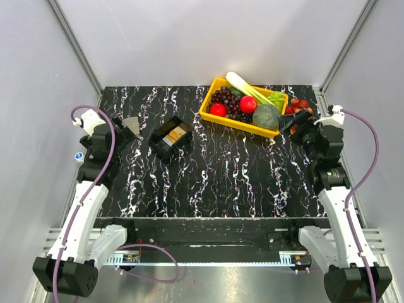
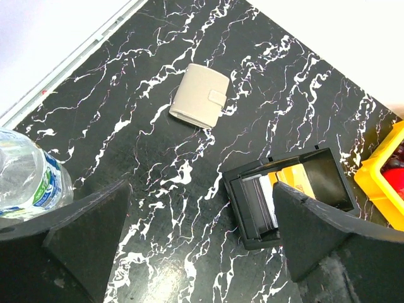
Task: Put the credit cards into the card holder
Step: Move the storage box to the center of the board.
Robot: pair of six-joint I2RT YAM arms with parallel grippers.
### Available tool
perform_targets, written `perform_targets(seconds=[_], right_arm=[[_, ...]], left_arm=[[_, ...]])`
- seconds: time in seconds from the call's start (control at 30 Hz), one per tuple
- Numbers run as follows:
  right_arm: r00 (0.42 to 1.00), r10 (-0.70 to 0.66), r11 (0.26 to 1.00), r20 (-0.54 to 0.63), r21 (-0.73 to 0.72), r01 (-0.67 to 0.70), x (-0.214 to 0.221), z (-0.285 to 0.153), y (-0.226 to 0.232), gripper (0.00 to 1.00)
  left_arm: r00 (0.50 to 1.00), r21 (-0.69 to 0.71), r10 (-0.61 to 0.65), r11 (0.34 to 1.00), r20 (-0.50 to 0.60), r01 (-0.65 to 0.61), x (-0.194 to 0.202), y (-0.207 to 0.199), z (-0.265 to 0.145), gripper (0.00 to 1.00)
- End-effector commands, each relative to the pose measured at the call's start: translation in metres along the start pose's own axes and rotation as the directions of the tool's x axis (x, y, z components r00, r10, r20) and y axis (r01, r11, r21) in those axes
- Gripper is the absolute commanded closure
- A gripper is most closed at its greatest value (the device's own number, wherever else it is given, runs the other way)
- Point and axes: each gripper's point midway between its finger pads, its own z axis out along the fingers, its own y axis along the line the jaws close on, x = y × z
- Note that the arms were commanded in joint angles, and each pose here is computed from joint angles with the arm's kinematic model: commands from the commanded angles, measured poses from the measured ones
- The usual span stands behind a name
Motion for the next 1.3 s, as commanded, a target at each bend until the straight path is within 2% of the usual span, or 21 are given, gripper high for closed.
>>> perform_targets(seconds=[0.0,0.07,0.27,0.53,0.6,0.73,0.8,0.9,0.97,1.03,1.27], right_arm=[[0.998,0.063,0.996,-0.011,-0.068,-0.064,-0.007,0.003,0.02,0.01],[0.999,0.053,0.995,-0.009,-0.078,-0.054,-0.004,0.005,0.02,0.01],[0.999,-0.004,0.991,-0.035,-0.132,0.0,0.006,0.009,0.022,0.0],[0.991,-0.072,0.988,-0.11,-0.142,0.056,0.019,0.018,0.02,0.01],[0.988,-0.029,0.997,-0.151,-0.073,0.018,0.022,0.019,0.013,0.01],[0.951,-0.068,0.995,-0.301,-0.092,0.042,0.03,0.015,0.025,0.01],[0.955,-0.067,0.994,-0.288,-0.104,0.038,0.019,0.011,0.034,0.01],[0.985,-0.102,0.986,-0.142,-0.147,0.081,-0.008,-0.004,0.044,0.01],[0.989,-0.111,0.978,-0.094,-0.189,0.092,-0.007,-0.013,0.047,0.01],[0.986,-0.131,0.973,-0.101,-0.205,0.108,-0.003,-0.017,0.047,0.01],[0.974,-0.137,0.987,-0.183,-0.107,0.118,0.01,-0.008,0.026,0.0]], left_arm=[[0.998,-0.039,-0.06,0.997,0.035,0.061,-0.014,0.0,0.002,0.01],[0.999,-0.009,-0.043,0.999,0.003,0.043,-0.008,-0.006,0.006,0.01],[0.993,0.263,0.086,0.963,-0.087,-0.06,0.008,-0.058,0.011,0.01],[0.972,0.477,0.221,0.865,-0.078,-0.159,0.02,-0.112,0.011,0.01],[0.956,0.504,0.287,0.836,-0.067,-0.215,0.027,-0.127,0.011,0.01],[0.915,0.498,0.402,0.8,-0.031,-0.335,0.036,-0.147,0.019,0.01],[0.903,0.51,0.425,0.791,-0.06,-0.338,0.046,-0.151,0.025,0.01],[0.885,0.55,0.457,0.762,-0.084,-0.342,0.06,-0.159,0.03,0.01],[0.87,0.565,0.483,0.747,-0.1,-0.35,0.07,-0.162,0.036,0.02],[0.854,0.586,0.509,0.727,-0.108,-0.359,0.079,-0.166,0.04,0.04],[0.805,0.716,0.573,0.625,-0.15,-0.311,0.121,-0.192,0.045,0.06]])
